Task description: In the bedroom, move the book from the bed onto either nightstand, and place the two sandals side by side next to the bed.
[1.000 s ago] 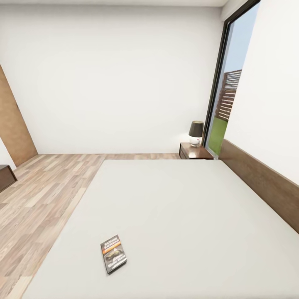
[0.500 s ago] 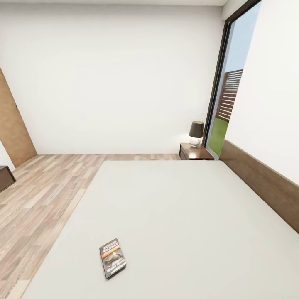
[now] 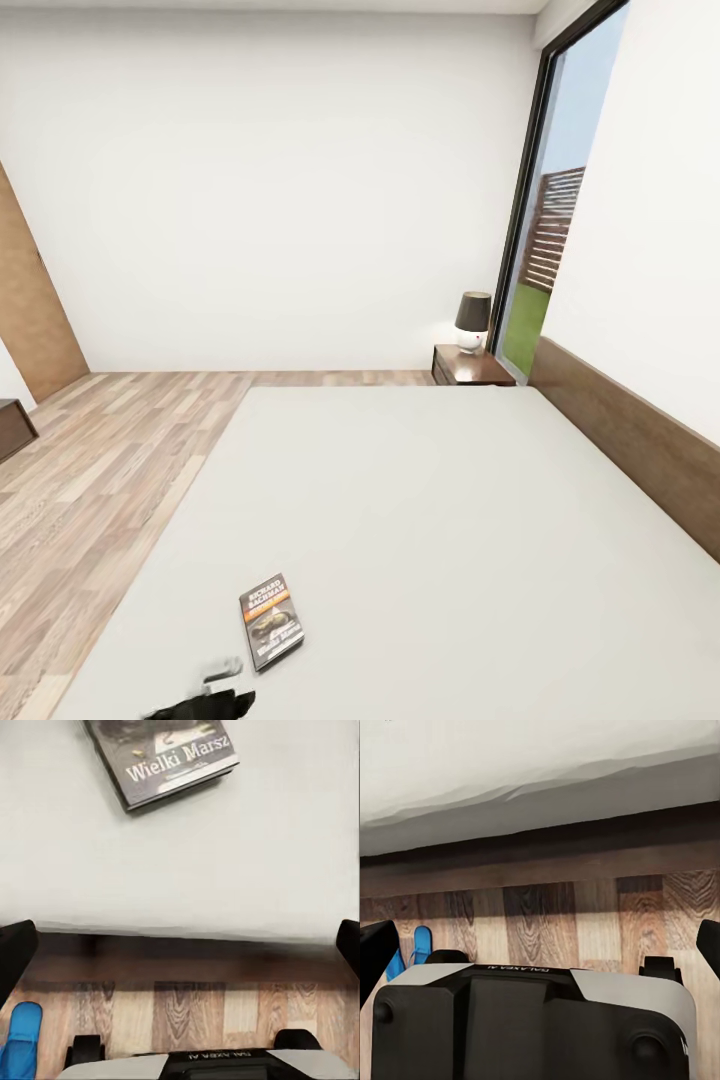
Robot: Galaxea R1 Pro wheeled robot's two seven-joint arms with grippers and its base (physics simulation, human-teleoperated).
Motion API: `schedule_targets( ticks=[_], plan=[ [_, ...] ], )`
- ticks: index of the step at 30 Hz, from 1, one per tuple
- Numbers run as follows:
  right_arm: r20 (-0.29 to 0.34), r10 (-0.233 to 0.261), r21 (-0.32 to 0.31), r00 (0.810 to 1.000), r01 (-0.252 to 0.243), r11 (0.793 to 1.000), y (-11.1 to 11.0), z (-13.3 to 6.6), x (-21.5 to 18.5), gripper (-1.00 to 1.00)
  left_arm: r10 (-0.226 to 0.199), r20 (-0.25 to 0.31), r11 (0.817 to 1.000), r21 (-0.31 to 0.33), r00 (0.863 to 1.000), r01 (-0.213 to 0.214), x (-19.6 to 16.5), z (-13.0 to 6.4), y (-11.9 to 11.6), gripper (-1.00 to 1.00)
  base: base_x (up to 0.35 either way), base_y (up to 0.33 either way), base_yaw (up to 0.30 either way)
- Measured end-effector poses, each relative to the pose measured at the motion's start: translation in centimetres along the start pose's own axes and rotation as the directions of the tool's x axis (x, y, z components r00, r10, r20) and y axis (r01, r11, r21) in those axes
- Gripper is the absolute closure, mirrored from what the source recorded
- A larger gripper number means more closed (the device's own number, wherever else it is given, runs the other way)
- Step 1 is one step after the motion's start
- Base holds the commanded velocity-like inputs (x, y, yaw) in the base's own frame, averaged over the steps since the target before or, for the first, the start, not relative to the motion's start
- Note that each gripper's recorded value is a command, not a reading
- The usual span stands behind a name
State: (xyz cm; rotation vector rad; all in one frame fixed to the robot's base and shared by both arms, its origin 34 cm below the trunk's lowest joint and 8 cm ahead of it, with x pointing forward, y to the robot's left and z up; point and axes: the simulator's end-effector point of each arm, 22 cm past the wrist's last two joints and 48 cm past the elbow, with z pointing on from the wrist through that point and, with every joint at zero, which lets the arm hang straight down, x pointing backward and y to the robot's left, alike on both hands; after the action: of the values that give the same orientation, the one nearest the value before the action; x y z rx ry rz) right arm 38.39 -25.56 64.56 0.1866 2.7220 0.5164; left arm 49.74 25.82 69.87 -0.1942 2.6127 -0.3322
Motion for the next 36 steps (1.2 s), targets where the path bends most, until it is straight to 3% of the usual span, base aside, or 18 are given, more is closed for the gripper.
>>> schedule_targets(
  ticks=[2,5,9,13,16,18,21,25,28,36],
  plan=[
    [0.000,0.001,0.000,1.000,-0.001,1.000,0.0,0.0,0.0,-1.00,-0.006,0.045,1.000,0.010,0.999,0.005,-4.2,-1.0,-0.5,-1.00,0.000,0.000,0.000],
    [0.001,0.001,0.000,1.000,-0.001,1.000,0.0,0.0,0.0,-1.00,-0.023,0.157,0.999,0.049,0.987,0.016,-12.6,-4.2,-2.3,-1.00,0.000,0.000,0.000],
    [0.001,0.001,0.000,1.000,-0.001,1.000,0.0,0.0,0.0,-1.00,-0.035,0.227,0.996,0.092,0.973,0.014,-19.6,-7.3,-4.5,-1.00,0.000,0.000,0.000],
    [0.001,0.001,0.000,1.000,-0.001,1.000,0.0,0.0,0.0,-1.00,-0.076,0.326,0.995,0.092,0.942,0.048,-27.1,-10.6,-3.7,-1.00,0.000,0.000,0.000],
    [0.001,0.001,0.000,1.000,-0.001,1.000,0.0,0.0,0.0,-1.00,-0.136,0.402,0.991,0.039,0.906,0.132,-31.7,-13.0,-0.8,-1.00,0.000,0.000,0.000],
    [0.001,0.001,0.000,1.000,-0.001,1.000,0.0,0.0,0.0,-1.00,-0.237,0.452,0.958,-0.041,0.860,0.285,-34.5,-14.7,3.9,-1.00,0.000,0.000,0.000],
    [0.001,0.001,0.000,1.000,-0.001,1.000,0.0,0.0,0.0,-1.00,-0.350,0.423,0.910,-0.059,0.836,0.411,-33.8,-13.3,6.5,-1.00,0.000,0.000,0.000],
    [0.000,0.001,0.000,1.000,-0.001,1.000,0.0,0.0,0.0,-1.00,-0.407,0.397,0.880,-0.072,0.823,0.470,-31.4,-10.1,7.0,-1.00,0.000,0.000,0.000],
    [0.000,0.001,0.000,1.000,-0.001,1.000,0.0,0.0,0.0,-1.00,-0.420,0.378,0.873,-0.081,0.825,0.481,-30.0,-8.6,6.9,-1.00,0.000,0.000,0.000],
    [0.000,0.001,-0.001,1.000,-0.001,1.000,0.0,0.0,0.0,-1.00,-0.427,0.362,0.873,-0.072,0.829,0.482,-29.1,-7.6,6.0,-1.00,0.000,0.000,0.000]
  ],
)
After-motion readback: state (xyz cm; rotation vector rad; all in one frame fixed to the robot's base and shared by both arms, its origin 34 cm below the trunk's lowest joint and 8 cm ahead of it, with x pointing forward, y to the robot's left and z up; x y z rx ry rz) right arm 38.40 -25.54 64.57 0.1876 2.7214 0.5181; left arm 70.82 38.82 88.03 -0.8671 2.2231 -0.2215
